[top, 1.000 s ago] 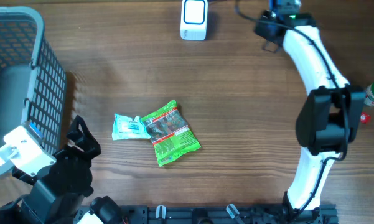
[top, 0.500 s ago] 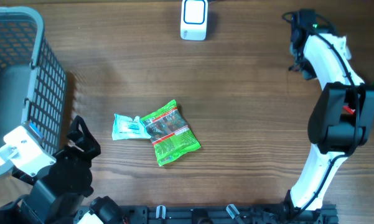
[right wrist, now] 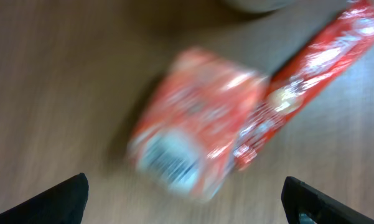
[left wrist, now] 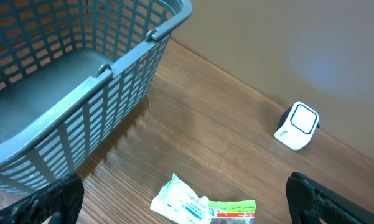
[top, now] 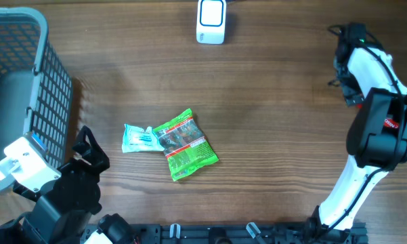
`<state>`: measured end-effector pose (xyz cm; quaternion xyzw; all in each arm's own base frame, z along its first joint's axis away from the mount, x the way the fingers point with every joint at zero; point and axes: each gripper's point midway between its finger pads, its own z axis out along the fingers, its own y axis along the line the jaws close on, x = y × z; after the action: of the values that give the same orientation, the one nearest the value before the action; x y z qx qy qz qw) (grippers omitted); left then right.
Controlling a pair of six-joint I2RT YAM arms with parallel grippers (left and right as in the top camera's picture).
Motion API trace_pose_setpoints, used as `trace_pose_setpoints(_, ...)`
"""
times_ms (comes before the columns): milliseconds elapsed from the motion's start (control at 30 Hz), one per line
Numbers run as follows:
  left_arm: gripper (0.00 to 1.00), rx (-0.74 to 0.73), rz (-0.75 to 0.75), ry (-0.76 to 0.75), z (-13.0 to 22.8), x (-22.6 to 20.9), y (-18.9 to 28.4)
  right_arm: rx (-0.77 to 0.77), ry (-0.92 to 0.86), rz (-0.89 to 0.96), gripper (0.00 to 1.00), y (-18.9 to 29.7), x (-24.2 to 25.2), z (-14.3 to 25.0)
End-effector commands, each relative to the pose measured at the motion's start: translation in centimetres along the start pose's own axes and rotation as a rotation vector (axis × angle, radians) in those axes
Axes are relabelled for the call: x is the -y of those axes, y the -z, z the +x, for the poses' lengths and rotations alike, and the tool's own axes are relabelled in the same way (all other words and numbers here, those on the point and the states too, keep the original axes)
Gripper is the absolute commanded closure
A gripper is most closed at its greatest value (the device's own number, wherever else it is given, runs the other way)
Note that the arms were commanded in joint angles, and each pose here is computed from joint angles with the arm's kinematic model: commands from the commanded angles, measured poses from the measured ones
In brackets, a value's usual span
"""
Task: Scan the item barcode
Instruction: 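Reach the right gripper to the green bag and grasp it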
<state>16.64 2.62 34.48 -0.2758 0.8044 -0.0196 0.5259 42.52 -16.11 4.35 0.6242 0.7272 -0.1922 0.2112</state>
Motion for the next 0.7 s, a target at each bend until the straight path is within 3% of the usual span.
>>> trace_pose_setpoints(0, 0.00, -0.001, -0.003, 0.000, 0.2, 0.1, -0.2, 0.014, 0.120, -0.247, 0.00, 9.1, -4.5, 0.2)
trace_pose_setpoints(67, 0.00, -0.001, -0.003, 0.000, 0.2, 0.1, -0.2, 0.008, 0.284, -0.396, 0.00, 14.0, -6.1, 1.6)
trace_pose_setpoints(167, 0.00, -0.001, -0.003, 0.000, 0.2, 0.1, -0.2, -0.109, 0.753, -0.714, 0.00, 20.7, -8.4, 8.1)
trace_pose_setpoints(200, 0.00, -0.001, -0.003, 0.000, 0.2, 0.1, -0.2, -0.241, 0.988, -0.911, 0.00, 24.0, -8.3, 13.0)
trace_pose_setpoints(300, 0.00, -0.001, -0.003, 0.000, 0.2, 0.1, -0.2, -0.570, 1.308, -1.237, 0.00, 29.1, -4.2, 21.4)
trace_pose_setpoints(433, 0.00, -0.001, -0.003, 0.000, 0.2, 0.1, -0.2, -0.692, 1.449, -1.191, 0.00, 27.3, -0.3, 26.0)
trace_pose_setpoints(667, 0.00, -0.001, -0.003, 0.000, 0.2, 0.1, -0.2, -0.985, 1.466, -1.283, 0.00, 26.1, 5.6, 34.0)
